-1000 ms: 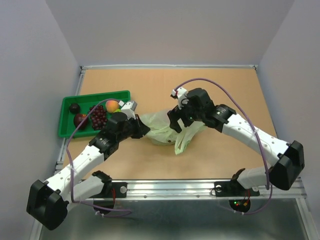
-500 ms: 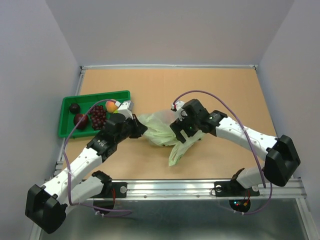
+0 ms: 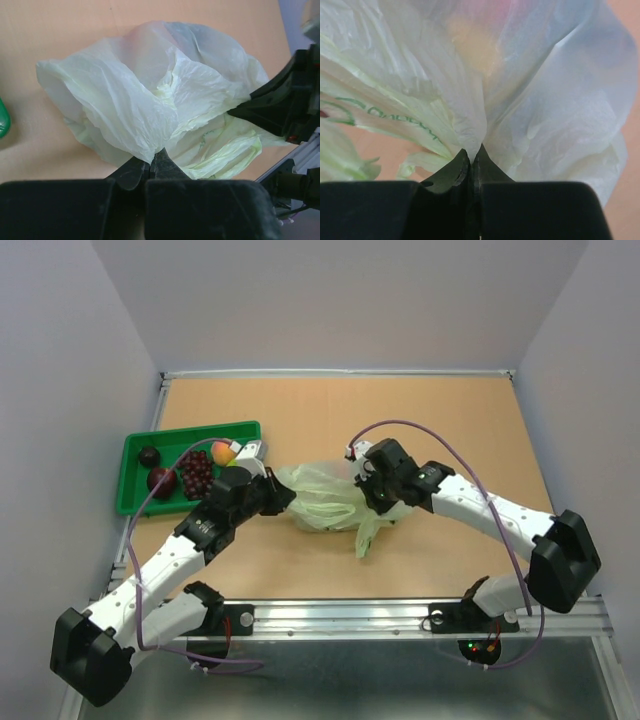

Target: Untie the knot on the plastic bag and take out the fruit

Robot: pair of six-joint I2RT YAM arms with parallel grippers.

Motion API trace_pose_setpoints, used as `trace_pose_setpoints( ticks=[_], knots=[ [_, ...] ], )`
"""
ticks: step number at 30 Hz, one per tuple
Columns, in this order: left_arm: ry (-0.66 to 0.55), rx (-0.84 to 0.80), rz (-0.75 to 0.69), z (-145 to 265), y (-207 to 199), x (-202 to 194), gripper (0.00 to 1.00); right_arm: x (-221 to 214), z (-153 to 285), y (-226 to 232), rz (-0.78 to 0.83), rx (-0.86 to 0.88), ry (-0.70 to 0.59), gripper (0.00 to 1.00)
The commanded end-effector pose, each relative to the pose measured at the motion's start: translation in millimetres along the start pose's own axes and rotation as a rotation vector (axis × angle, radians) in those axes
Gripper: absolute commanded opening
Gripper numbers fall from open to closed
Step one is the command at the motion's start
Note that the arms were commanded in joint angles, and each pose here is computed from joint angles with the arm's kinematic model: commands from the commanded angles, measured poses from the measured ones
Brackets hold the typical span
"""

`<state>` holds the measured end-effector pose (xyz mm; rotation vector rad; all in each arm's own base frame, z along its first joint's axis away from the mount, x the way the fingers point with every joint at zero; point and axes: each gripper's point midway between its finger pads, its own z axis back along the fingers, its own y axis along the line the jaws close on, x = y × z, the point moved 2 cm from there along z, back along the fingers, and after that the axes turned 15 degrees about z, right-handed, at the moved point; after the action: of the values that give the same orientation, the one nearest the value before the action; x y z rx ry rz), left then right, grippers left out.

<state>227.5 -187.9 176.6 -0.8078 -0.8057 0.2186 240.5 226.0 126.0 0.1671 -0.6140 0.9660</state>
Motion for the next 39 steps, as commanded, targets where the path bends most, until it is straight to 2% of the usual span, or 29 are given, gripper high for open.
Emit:
trace_pose_setpoints(
  ticks=[1, 2, 3, 6, 8, 10, 13, 14, 17, 18, 22, 25, 30, 39],
  knots=[
    [-0.034, 0.073, 0.009, 0.6, 14.6, 1.5, 0.01, 67.2, 57.7, -24.9, -0.043, -0.136, -0.247, 0.06],
    [-0.036, 0.087, 0.012, 0.9, 17.2, 1.4, 0.01, 69.2, 62.7, -29.7, -0.056, -0.166, -0.256, 0.02],
    [-0.035, 0.094, 0.013, 1.6, 18.9, 0.6, 0.01, 70.5, 71.6, -45.5, -0.081, -0.263, -0.263, 0.01],
    [-0.032, 0.098, 0.011, 3.5, 19.4, 0.0, 0.01, 67.8, 83.0, -69.2, -0.149, -0.412, -0.256, 0.01],
    [-0.041, 0.127, 0.021, 4.8, 22.7, 2.2, 0.01, 70.3, 84.1, -66.6, -0.163, -0.387, -0.271, 0.03],
    [-0.075, 0.165, 0.023, 8.8, 23.9, 10.6, 0.07, 74.0, 79.1, -55.3, -0.168, -0.315, -0.286, 0.03],
    [-0.126, 0.079, 0.011, 19.6, -0.6, 24.4, 0.31, 71.5, 63.6, -45.3, -0.204, -0.257, -0.273, 0.03],
    [-0.144, 0.038, 0.007, 24.0, -10.8, 28.7, 0.53, 68.5, 58.2, -42.2, -0.212, -0.242, -0.263, 0.02],
    [-0.209, -0.151, -0.01, 48.0, -59.9, 41.8, 0.7, 67.0, 48.2, -32.6, -0.266, -0.19, -0.267, 0.02],
    [-0.225, -0.216, -0.018, 54.8, -76.7, 44.5, 0.72, 67.5, 47.2, -31.5, -0.274, -0.187, -0.271, 0.02],
    [-0.215, -0.367, -0.088, 65.0, -128.0, 35.6, 0.74, 66.9, 45.0, -32.2, -0.288, -0.191, -0.272, 0.03],
    [-0.186, -0.376, -0.174, 46.1, -152.3, 16.9, 0.73, 67.6, 45.4, -32.2, -0.291, -0.191, -0.278, 0.03],
    [-0.23, -0.248, -0.292, -6.9, -156.0, -2.5, 0.7, 69.4, 48.9, -29.9, -0.296, -0.176, -0.294, 0.03],
    [-0.256, -0.162, -0.474, -53.4, -143.8, -19.7, 0.7, 65.7, 52.2, -26.1, -0.302, -0.161, -0.306, 0.03]
  ],
)
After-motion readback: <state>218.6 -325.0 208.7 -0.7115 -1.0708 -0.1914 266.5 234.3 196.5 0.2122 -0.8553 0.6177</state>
